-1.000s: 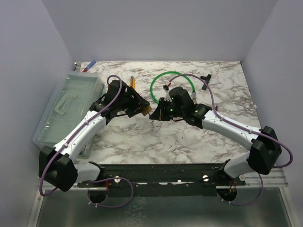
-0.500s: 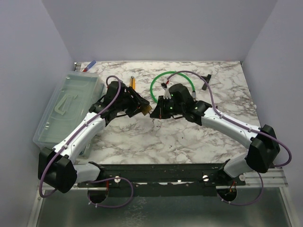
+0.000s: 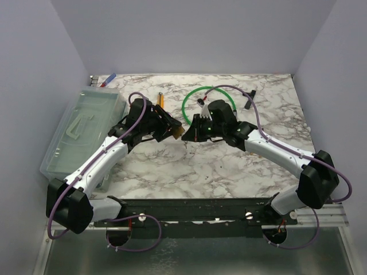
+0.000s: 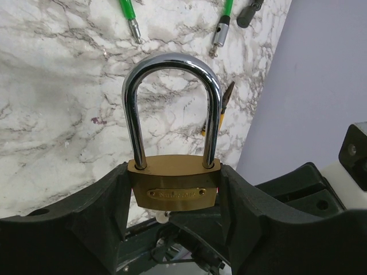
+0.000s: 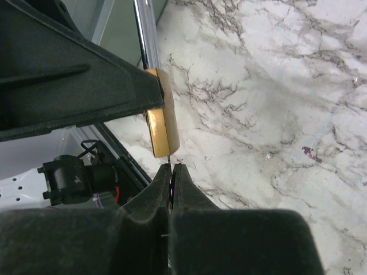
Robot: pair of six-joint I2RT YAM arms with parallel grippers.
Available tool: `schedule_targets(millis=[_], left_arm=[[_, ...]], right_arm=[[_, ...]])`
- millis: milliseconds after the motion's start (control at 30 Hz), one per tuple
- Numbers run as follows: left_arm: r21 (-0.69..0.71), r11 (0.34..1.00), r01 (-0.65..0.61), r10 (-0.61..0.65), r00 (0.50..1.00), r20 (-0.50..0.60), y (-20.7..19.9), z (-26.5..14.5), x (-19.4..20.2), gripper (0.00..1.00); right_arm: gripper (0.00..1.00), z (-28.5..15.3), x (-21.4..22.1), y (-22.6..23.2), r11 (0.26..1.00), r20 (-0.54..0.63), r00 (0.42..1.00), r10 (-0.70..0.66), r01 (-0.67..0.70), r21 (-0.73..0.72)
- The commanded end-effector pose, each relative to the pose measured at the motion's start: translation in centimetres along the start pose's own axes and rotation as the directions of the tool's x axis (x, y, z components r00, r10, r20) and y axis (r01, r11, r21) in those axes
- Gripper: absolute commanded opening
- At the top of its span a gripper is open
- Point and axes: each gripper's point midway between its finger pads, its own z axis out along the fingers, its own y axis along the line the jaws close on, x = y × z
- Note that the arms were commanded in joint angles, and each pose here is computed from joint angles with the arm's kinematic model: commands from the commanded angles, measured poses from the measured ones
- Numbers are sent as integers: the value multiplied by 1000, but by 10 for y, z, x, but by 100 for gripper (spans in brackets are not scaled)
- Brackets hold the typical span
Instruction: Unlock with the key
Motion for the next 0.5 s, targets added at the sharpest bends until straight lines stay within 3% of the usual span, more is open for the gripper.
schedule_targets(millis=[0, 200, 467], left_arm=[[75, 996, 47, -35, 986, -160, -18, -12, 34, 0], [81, 994, 78, -62, 982, -181, -21, -6, 36, 0], [84, 994, 66, -51, 984, -172, -22, -4, 34, 0]], right_arm=[[0, 3, -49, 4, 993, 153, 981, -120, 117, 22], [0, 9, -41, 10, 986, 135, 978, -158, 164, -35], [0, 3, -39, -3, 996, 162, 983, -84, 80, 28]])
